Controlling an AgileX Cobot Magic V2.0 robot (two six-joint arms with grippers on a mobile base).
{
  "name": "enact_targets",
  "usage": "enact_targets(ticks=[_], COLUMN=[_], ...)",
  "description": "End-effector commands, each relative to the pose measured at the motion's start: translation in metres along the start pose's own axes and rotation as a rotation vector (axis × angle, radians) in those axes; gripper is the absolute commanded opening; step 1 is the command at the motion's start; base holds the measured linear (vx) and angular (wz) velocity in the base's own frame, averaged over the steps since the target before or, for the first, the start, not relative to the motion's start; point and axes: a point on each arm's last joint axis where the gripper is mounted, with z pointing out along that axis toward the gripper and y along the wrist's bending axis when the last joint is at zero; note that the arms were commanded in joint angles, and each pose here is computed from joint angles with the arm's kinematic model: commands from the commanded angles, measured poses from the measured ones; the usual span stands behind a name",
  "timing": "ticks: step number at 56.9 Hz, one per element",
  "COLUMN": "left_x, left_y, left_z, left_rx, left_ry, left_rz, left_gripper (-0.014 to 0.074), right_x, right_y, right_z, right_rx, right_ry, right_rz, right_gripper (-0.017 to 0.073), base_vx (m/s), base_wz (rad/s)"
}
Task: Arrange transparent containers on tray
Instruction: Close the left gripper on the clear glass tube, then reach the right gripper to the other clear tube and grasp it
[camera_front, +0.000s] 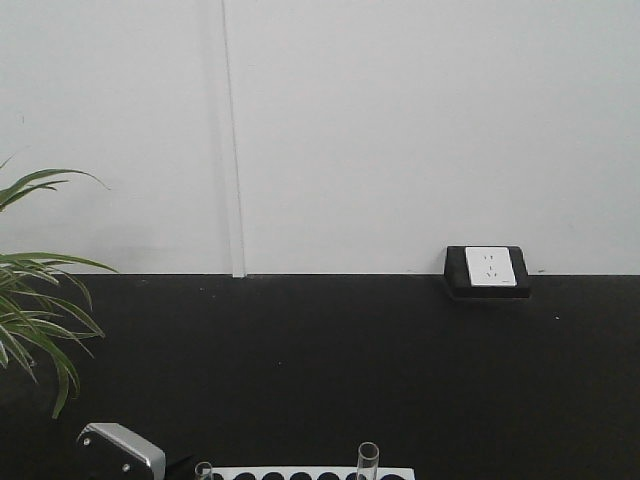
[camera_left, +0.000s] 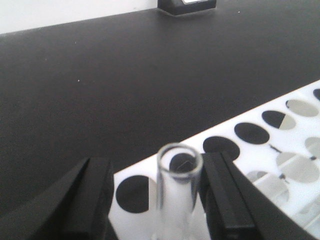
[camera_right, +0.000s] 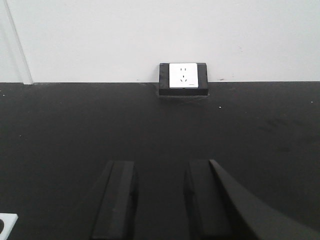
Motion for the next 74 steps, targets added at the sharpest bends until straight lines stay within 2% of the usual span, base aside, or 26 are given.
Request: enact_targets(ticks=[1, 10, 29, 36, 57, 67, 74], left_x=[-0.021, -0.019, -0.02, -0.024, -0.062, -0.099, -0.123], left_y=[-0.003, -0.003, -0.003, -0.004, -0.008, -0.012, -0.015], left_z=[0.0, 0.002, 0.001, -0.001, -0.025, -0.044, -0.057], left_rx=[0.015, 0.014, 0.015, 0.017, 0.035, 0.046, 0.043], left_ry=[-0.144, -0.136, -0.14, -0.16, -0.319, -0.425, -0.438], left_rz=[-0.007, -0.009, -0.01, -0.01, -0.005, -0.001, 0.009], left_gripper=[0.0467, 0.0398, 0.0171, 0.0122, 0.0103, 0.0103, 0.0103], right_x=[-0.017, -0.015, -0.014, -0.014, -0.015, -0.018, -0.018], right_y=[0.0, 0.0, 0.0, 0.0, 0.0, 0.0, 0.0], right_z=[-0.002, -0.002, -0.002, -0.002, -0.002, -0.002, -0.002], right_rx=[-0.005, -0.001, 0.0, 0.0, -0.001, -0.005, -0.006], right_ry=[-0.098, -0.073, -0.067, -0.067, -0.072, -0.104, -0.11], right_rz=[-0.009, -0.009, -0.008, -0.008, -0.009, -0.009, -0.008], right_gripper=[0.0334, 0.0334, 0.0334, 0.0334, 0.0334, 0.0334, 0.0334], base_vx=[0.0, 0.0, 0.0, 0.0, 0.0, 0.0, 0.0], base_wz=[0.0, 0.0, 0.0, 0.0, 0.0, 0.0, 0.0])
